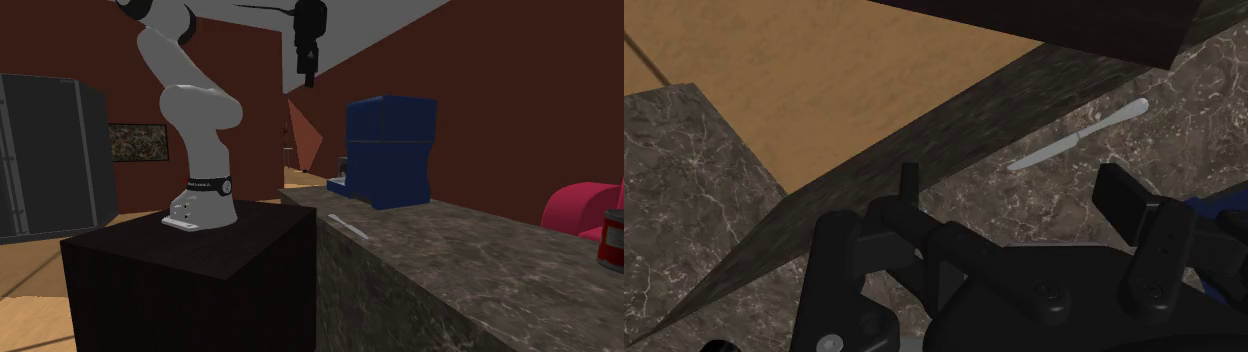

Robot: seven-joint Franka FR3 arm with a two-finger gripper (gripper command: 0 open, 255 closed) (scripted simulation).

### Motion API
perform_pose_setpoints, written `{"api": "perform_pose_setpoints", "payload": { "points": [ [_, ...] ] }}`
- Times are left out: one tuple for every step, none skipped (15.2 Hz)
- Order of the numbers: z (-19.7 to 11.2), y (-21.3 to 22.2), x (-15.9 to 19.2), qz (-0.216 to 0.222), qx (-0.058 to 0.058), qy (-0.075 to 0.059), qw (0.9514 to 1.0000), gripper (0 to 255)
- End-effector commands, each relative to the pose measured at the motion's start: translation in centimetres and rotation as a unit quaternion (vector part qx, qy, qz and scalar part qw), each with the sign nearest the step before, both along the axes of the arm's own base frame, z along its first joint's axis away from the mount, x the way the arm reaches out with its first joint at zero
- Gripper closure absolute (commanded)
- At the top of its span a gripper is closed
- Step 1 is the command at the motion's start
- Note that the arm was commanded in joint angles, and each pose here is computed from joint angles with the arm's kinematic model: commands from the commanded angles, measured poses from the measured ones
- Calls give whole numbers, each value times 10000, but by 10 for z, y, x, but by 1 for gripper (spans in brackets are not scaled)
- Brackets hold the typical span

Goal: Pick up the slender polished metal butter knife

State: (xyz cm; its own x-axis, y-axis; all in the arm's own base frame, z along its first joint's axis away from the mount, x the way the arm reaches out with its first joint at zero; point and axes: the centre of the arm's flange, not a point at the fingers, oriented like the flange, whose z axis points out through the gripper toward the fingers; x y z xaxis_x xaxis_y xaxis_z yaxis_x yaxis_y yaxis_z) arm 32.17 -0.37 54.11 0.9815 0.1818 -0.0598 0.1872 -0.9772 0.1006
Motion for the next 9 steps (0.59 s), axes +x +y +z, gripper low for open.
{"api": "perform_pose_setpoints", "payload": {
  "points": [
    [0, 0, 0, 0, 0, 0, 10000, 0],
    [-12, 5, -1, -142, 15, -15, 9999, 0],
    [-23, 11, -2, -283, 31, -30, 9996, 0],
    [-35, 16, -2, -425, 46, -46, 9991, 0],
    [-47, 22, -2, -566, 62, -61, 9984, 0],
    [-58, 27, -3, -708, 77, -76, 9974, 0],
    [-70, 33, -3, -849, 92, -91, 9963, 0],
    [-81, 38, -2, -990, 108, -106, 9950, 0],
    [-93, 44, -2, -1131, 123, -121, 9934, 0]
  ]
}}
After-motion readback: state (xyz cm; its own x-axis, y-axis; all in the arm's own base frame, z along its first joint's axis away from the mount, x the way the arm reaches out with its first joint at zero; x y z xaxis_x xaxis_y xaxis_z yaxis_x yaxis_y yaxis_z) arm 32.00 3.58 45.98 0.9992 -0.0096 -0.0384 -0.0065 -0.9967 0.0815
